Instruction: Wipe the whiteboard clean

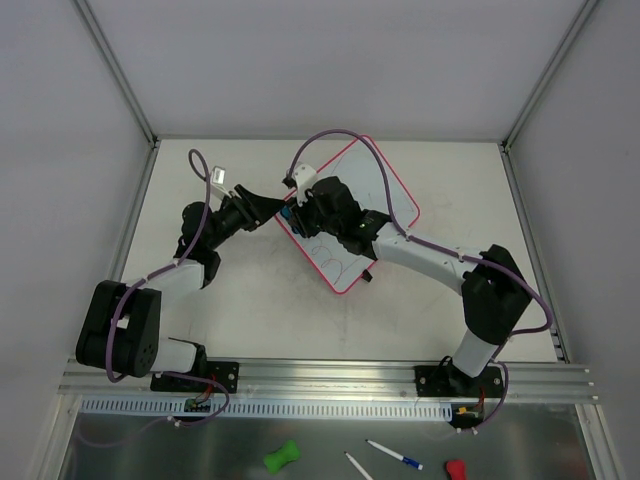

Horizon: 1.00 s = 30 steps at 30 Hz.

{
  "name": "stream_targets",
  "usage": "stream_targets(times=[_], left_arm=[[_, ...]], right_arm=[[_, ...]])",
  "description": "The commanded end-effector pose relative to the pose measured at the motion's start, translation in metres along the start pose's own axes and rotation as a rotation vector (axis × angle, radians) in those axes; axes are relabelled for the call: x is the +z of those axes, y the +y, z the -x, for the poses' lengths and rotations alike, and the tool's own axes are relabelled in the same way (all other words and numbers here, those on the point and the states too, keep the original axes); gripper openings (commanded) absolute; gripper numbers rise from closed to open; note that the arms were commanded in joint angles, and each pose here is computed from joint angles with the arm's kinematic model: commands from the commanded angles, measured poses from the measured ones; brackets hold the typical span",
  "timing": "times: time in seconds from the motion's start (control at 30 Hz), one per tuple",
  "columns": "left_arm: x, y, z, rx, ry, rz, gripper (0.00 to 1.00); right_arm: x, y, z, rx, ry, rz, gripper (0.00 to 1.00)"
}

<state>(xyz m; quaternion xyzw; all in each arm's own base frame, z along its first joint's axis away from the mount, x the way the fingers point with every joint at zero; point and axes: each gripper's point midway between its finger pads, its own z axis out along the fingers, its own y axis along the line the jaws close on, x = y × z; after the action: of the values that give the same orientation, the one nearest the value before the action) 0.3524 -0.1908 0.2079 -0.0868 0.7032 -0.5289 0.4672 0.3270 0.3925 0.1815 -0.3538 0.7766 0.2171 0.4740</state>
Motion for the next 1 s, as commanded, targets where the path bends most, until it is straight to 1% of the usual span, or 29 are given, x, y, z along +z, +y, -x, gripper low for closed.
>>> stream_targets(times=[0.0, 0.23, 0.47, 0.63, 0.9, 0.97], left_arm=[[-0.003, -0.043, 0.002, -0.001, -0.012, -0.147, 0.47], [-0.006, -0.058, -0.004, -0.033, 0.005, -0.183, 0.48], [-0.008, -0.058, -0.005, -0.033, 0.004, -0.178, 0.49], [-0.009, -0.058, -0.006, -0.024, 0.01, -0.177, 0.5], [-0.01, -0.055, -0.009, 0.0, 0.023, -0.154, 0.52], [-0.011, -0.053, -0.01, 0.004, 0.027, -0.146, 0.53]], right_arm=[[-0.002, -0.013, -0.005, -0.014, 0.003, -0.07, 0.0], [-0.005, -0.043, -0.014, 0.016, 0.016, -0.232, 0.0], [-0.004, -0.078, -0.029, 0.088, 0.047, -0.35, 0.0], [-0.006, -0.097, -0.045, 0.158, 0.072, -0.381, 0.0], [-0.013, -0.108, -0.055, 0.183, 0.084, -0.402, 0.0], [-0.015, -0.111, -0.056, 0.195, 0.081, -0.396, 0.0]])
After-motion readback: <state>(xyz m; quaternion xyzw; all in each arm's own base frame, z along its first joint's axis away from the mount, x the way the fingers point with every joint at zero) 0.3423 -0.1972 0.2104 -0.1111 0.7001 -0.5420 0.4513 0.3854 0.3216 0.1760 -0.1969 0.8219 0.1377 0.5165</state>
